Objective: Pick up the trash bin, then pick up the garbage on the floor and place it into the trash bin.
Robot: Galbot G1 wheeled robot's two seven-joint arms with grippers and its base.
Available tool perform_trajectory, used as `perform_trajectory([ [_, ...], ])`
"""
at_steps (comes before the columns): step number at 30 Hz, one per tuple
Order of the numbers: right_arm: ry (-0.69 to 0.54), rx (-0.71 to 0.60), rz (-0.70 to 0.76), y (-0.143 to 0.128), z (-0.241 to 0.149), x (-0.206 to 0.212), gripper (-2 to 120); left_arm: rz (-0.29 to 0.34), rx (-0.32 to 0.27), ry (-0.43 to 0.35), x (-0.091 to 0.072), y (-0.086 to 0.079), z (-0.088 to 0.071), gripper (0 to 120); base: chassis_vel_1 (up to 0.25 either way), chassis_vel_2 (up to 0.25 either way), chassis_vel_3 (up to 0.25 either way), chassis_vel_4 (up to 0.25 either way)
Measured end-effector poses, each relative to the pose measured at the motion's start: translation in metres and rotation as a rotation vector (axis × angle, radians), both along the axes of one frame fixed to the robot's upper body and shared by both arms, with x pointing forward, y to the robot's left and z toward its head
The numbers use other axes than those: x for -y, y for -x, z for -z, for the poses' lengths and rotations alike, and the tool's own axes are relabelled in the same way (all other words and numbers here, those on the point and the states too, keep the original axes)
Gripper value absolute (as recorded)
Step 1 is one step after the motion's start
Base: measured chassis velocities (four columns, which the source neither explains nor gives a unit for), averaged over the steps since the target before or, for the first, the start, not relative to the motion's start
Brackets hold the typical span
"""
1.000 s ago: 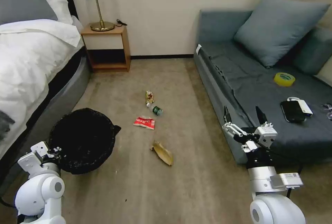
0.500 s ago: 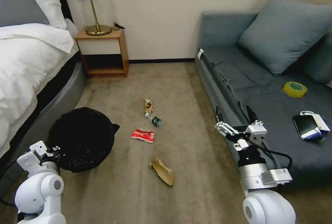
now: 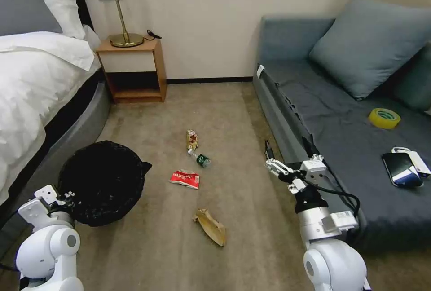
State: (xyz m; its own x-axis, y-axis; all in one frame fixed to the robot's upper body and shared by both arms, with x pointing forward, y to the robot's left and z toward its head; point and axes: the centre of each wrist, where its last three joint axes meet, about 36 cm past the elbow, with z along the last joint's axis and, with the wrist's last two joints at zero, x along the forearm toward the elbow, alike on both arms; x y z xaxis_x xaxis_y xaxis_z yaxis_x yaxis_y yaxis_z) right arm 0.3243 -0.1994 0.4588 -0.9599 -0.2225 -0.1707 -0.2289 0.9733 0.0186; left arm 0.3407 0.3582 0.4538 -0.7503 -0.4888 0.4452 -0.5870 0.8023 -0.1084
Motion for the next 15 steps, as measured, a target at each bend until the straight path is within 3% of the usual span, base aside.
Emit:
perform_trajectory([
  [5,-0.028,-0.146,-0.072,-0.012,0.002,-0.018,100,0.013,0.004,-0.001,0.003,-0.001,-0.002,3,0.000,0.000,0.000,0.000],
  [6,-0.048,-0.235,-0.128,-0.024,0.006,-0.031,100,0.015,0.003,-0.003,0.004,0.000,-0.003,3,0.000,0.000,0.000,0.000],
  [7,-0.049,-0.404,-0.203,-0.045,0.014,-0.046,100,0.018,0.001,-0.008,0.004,0.001,-0.004,3,0.000,0.000,0.000,0.000],
  [10,0.006,-0.579,-0.227,-0.055,0.030,-0.050,100,0.041,0.005,-0.004,0.009,-0.008,-0.006,3,0.000,0.000,0.000,0.000],
  [15,0.157,-0.815,-0.300,-0.075,0.072,-0.060,100,0.034,-0.011,-0.010,0.007,-0.005,-0.003,3,0.000,0.000,0.000,0.000],
])
